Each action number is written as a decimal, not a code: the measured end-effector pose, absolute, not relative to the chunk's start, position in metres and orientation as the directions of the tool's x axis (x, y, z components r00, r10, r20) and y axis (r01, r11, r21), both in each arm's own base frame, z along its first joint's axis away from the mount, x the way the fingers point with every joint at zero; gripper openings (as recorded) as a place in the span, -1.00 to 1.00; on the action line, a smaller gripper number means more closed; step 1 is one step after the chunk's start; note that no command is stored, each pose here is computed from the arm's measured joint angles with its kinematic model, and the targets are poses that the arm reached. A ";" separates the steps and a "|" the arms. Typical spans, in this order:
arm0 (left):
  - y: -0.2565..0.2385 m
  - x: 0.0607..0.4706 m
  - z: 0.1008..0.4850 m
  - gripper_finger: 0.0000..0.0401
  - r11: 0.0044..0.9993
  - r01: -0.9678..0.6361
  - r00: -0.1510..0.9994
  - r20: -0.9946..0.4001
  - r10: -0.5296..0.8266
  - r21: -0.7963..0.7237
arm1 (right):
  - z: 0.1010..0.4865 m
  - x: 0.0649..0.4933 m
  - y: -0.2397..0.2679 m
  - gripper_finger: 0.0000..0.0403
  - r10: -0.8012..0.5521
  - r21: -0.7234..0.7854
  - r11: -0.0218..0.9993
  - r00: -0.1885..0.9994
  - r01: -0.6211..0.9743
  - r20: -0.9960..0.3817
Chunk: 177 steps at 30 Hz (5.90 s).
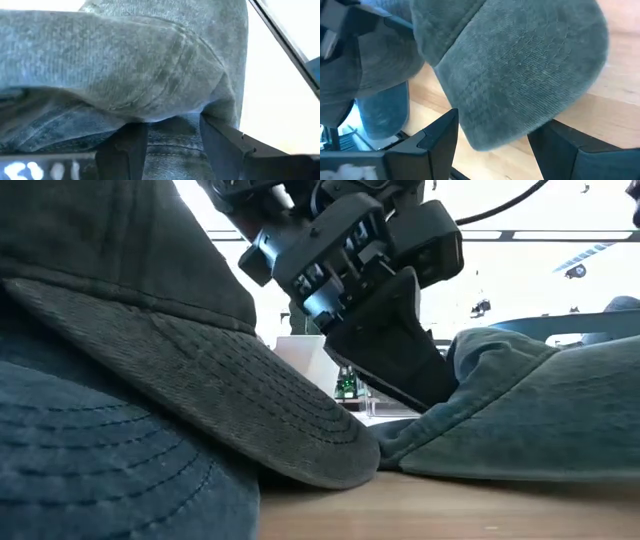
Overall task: Pick & Place hat
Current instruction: Put the right gray cap into the transparent bin, then put the black cap into the blue bin
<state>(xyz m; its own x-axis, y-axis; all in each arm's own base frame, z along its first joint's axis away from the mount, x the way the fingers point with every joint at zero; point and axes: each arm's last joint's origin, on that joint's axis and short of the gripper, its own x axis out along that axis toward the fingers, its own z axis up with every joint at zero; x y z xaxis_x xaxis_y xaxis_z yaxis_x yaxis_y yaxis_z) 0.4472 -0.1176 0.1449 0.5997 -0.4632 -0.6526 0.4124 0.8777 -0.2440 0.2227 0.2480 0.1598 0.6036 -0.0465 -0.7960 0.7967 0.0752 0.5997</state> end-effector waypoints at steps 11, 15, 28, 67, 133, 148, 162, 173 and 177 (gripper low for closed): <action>-0.128 0.448 0.151 -0.13 0.876 0.382 0.618 -0.624 -0.479 -0.294 | 0.148 0.222 0.234 -0.15 -0.089 0.635 0.070 0.639 0.770 -0.764; -0.129 0.450 0.163 -0.13 0.874 0.365 0.634 -0.602 -0.485 -0.320 | 0.151 0.220 0.231 -0.53 -0.105 0.652 0.085 0.658 0.753 -0.746; -0.116 0.418 0.292 -0.13 0.926 0.304 0.838 -0.400 -0.371 -0.222 | 0.233 0.183 0.199 -0.93 -0.145 0.564 0.262 0.610 0.783 -0.779; -0.109 0.296 0.292 -0.13 0.897 -0.174 0.897 -0.441 -0.025 -0.406 | 0.366 0.217 -0.011 -0.94 -0.561 0.207 0.407 0.422 0.890 -0.712; -0.122 0.225 0.293 -0.13 0.921 -0.230 0.788 -0.615 -0.014 -0.316 | 0.345 0.219 0.004 -0.12 0.007 0.444 0.497 0.508 0.746 -0.861; -0.166 0.199 0.269 -0.13 0.875 -0.127 0.498 -0.793 -0.352 -0.468 | 0.261 0.343 0.105 -0.12 0.378 0.671 0.572 0.574 0.472 -0.726; -0.189 0.230 0.237 -0.13 0.888 -0.140 0.570 -0.769 -0.290 -0.438 | 0.191 0.381 0.127 -0.12 0.511 0.699 0.464 0.480 0.544 -0.713; -0.197 0.244 0.174 -0.13 0.918 -0.204 0.427 -0.875 -0.229 -0.340 | 0.164 0.378 0.153 -0.12 0.524 0.650 0.455 0.407 0.609 -0.748; -0.199 0.245 0.161 -0.13 0.922 -0.212 0.386 -0.894 -0.227 -0.325 | 0.157 0.379 0.157 -0.12 0.436 0.627 0.469 0.454 0.623 -0.777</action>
<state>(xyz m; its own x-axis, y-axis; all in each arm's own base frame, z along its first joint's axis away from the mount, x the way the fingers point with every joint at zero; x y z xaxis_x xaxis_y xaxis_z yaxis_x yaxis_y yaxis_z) 0.2448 -0.1988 0.1611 0.3857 -0.2268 -0.8943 -0.2118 0.9217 -0.3250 0.3790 0.1566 0.1569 0.4538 0.4361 -0.7771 0.6227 0.4686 0.6266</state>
